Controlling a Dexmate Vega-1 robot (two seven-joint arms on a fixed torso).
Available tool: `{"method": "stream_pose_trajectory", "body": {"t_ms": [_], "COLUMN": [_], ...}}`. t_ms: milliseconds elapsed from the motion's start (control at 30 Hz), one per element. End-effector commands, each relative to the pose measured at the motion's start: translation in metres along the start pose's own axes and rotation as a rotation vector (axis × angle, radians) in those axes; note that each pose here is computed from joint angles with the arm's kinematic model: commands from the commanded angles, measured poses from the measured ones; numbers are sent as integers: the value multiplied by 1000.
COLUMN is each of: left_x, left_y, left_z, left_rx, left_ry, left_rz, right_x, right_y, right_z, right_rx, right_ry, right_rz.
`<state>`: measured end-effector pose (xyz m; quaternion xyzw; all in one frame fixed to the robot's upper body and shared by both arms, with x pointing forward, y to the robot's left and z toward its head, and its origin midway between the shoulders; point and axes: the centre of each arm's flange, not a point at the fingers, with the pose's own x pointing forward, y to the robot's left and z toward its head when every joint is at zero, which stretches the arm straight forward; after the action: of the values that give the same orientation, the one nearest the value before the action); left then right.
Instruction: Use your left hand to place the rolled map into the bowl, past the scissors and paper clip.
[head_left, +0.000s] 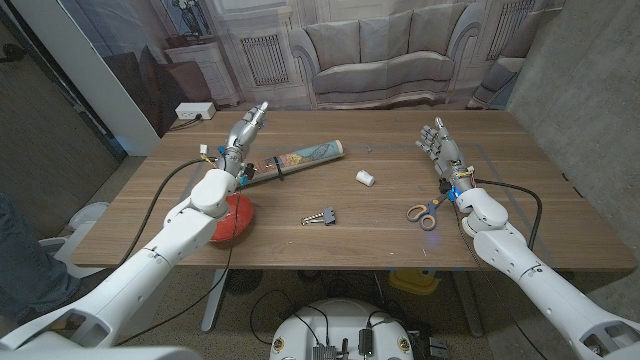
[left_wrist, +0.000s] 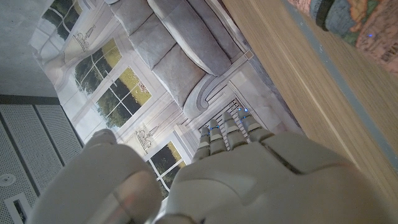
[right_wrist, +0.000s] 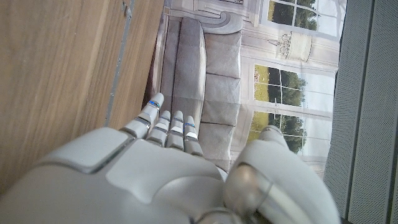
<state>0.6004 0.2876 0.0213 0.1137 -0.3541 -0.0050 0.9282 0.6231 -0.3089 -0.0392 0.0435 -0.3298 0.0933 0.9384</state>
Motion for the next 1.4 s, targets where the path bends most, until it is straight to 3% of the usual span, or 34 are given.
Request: {"method": "stream_pose_trajectory", "body": {"t_ms": [33,833,1400], "left_x": [-2,2,-11], "left_y": [10,5,4], "left_z": [10,24,29], "left_rx": [91,329,498], "left_ry": [-5,36,36], "left_rz": [34,55,124], "right_x": [-5,-12,-16], "right_y": [1,1,0], "right_z": [1,5,4], "right_rx": [4,-5,0], "right_ry": [-10,-22,-24], "right_rz": [-15,-40,-44]}}
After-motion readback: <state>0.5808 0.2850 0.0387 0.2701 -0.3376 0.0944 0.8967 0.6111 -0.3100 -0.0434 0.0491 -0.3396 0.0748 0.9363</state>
